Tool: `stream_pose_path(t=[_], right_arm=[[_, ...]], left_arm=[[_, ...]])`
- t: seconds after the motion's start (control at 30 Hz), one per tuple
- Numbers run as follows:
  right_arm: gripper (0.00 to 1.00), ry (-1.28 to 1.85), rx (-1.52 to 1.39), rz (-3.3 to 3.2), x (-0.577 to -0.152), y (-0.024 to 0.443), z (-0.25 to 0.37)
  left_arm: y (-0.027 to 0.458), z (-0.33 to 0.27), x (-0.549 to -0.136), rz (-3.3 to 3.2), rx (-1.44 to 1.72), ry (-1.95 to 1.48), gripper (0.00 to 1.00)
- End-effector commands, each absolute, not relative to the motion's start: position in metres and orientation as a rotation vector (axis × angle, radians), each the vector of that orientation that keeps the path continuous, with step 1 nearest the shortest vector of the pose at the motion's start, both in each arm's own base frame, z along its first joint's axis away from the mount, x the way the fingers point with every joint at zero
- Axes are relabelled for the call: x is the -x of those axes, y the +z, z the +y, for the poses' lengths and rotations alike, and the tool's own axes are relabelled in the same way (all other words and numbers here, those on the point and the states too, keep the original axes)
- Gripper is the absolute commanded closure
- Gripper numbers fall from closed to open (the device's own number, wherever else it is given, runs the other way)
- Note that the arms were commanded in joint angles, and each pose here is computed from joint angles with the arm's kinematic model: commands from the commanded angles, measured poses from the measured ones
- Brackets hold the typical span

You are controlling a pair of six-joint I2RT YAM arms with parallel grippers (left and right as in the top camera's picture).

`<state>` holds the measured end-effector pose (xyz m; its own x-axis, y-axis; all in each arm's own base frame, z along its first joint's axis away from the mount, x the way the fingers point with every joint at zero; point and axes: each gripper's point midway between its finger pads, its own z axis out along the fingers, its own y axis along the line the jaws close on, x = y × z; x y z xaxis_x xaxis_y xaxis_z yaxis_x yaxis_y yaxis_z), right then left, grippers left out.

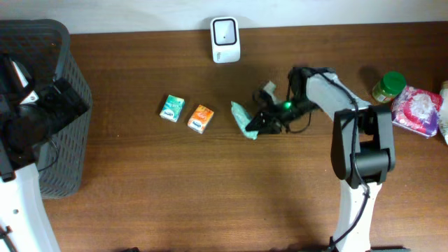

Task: Scan the item barcode
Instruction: 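Grasp the teal wet-wipes pack with the right gripper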

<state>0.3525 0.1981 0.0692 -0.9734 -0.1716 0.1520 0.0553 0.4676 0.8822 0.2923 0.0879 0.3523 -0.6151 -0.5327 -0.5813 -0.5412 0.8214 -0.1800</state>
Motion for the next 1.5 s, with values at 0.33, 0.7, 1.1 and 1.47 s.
stream_pose_path(t=[0.33,0.7,1.1,1.47], right_arm=[[0.36,-0.592,0.004,-2.926,-0.393,0.079,0.108],[0.30,0.456,-0.746,-3.146,-0.386,0.108,0.204],[0.28,0.548,-1.011,-3.167,-0.315,0.060,0.300],[0.46,0.874,-1.036,-3.098,-0.312,0.002,0.249]], left_arm=[[0.353,0.091,-0.291,2.350,0.802,0.031,0.01],[0.353,0.091,-0.291,2.350,0.802,0.031,0.01],[0.353,0.092,-0.291,2.350,0.803,0.032,0.01],[0.353,0.092,-0.291,2.350,0.802,0.032,0.01]])
